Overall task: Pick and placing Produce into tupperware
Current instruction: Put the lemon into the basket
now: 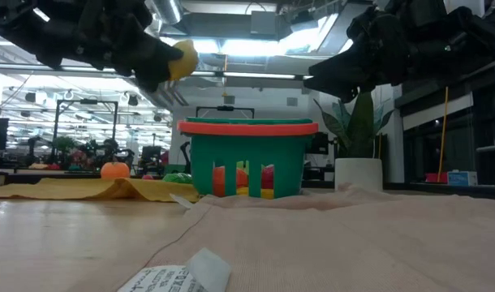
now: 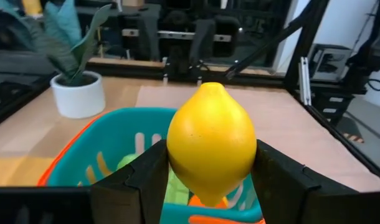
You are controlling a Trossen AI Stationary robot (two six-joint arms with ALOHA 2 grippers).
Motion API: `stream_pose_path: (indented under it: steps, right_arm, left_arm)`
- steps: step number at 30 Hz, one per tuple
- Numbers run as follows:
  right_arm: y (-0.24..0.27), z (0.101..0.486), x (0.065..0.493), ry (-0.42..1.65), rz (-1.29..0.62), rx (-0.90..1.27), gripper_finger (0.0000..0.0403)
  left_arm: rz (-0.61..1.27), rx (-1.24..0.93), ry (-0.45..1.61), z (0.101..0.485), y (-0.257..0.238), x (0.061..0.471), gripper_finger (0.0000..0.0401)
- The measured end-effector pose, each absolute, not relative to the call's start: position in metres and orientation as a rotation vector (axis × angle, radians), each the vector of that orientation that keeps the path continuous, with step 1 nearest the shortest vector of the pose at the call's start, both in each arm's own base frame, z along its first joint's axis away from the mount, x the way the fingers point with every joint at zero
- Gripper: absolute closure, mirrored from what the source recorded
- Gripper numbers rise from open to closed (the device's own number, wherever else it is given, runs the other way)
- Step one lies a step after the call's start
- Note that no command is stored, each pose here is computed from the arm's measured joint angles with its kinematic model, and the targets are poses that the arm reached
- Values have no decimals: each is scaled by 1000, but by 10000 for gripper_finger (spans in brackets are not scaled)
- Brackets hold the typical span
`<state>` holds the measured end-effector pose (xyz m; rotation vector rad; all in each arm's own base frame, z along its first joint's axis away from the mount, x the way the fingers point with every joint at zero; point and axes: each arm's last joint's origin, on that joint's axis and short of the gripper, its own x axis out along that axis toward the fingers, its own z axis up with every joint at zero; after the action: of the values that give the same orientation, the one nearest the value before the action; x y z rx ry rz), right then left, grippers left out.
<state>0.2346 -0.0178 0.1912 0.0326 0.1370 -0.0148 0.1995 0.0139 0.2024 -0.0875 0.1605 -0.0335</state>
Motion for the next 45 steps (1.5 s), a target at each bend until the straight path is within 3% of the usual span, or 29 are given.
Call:
stream_pose_path:
  steps: [17,26,41,45]
  right_arm:
    - [-18,190,234,147,-17,60,178]
    - [-18,188,234,168,-17,60,178]
    - [-18,183,233,221,-19,69,178]
    - [-18,183,233,224,-19,66,178]
  left_arm:
    - [-101,42,141,208,14,267,211]
    - [-94,42,159,211,18,279,211]
    - [-63,6,598,240,40,303,211]
    - [-48,-3,632,245,46,309,211]
